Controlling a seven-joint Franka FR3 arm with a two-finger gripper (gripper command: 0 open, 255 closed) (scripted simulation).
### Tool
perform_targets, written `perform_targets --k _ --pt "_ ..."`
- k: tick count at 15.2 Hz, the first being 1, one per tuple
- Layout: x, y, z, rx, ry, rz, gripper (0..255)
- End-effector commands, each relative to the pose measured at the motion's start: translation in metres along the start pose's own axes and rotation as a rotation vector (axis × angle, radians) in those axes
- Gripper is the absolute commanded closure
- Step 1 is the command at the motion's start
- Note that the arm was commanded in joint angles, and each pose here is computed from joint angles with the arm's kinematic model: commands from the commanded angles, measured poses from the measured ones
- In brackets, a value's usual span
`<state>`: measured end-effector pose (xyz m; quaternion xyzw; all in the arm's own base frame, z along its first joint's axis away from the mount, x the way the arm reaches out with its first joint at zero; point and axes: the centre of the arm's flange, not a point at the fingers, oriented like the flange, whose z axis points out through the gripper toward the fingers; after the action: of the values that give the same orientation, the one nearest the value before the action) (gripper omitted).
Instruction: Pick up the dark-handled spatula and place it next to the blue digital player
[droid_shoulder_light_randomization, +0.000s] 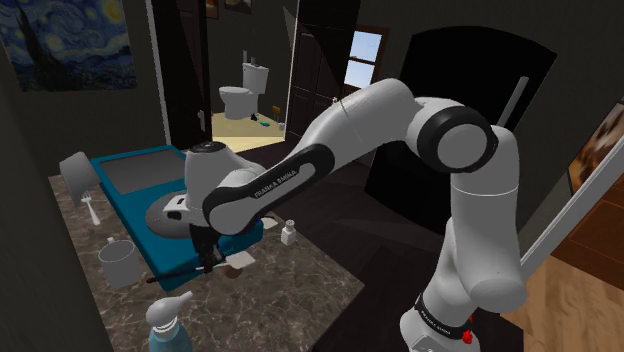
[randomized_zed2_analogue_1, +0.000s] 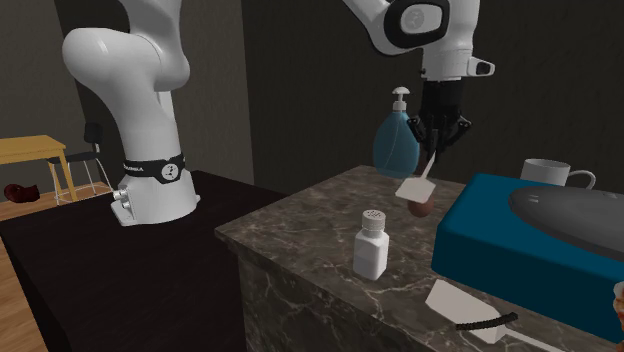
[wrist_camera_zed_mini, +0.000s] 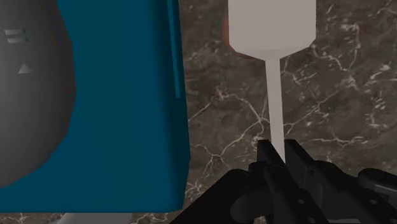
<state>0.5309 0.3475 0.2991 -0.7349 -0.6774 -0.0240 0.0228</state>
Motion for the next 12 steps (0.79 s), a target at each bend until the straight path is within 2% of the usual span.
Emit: perform_targets --k 1,12 --pt "0.0 0.0 0.011 -0.001 0.0 0.0 255" --pt "-0.004 0.0 0.068 -0.001 0.0 0.0 255"
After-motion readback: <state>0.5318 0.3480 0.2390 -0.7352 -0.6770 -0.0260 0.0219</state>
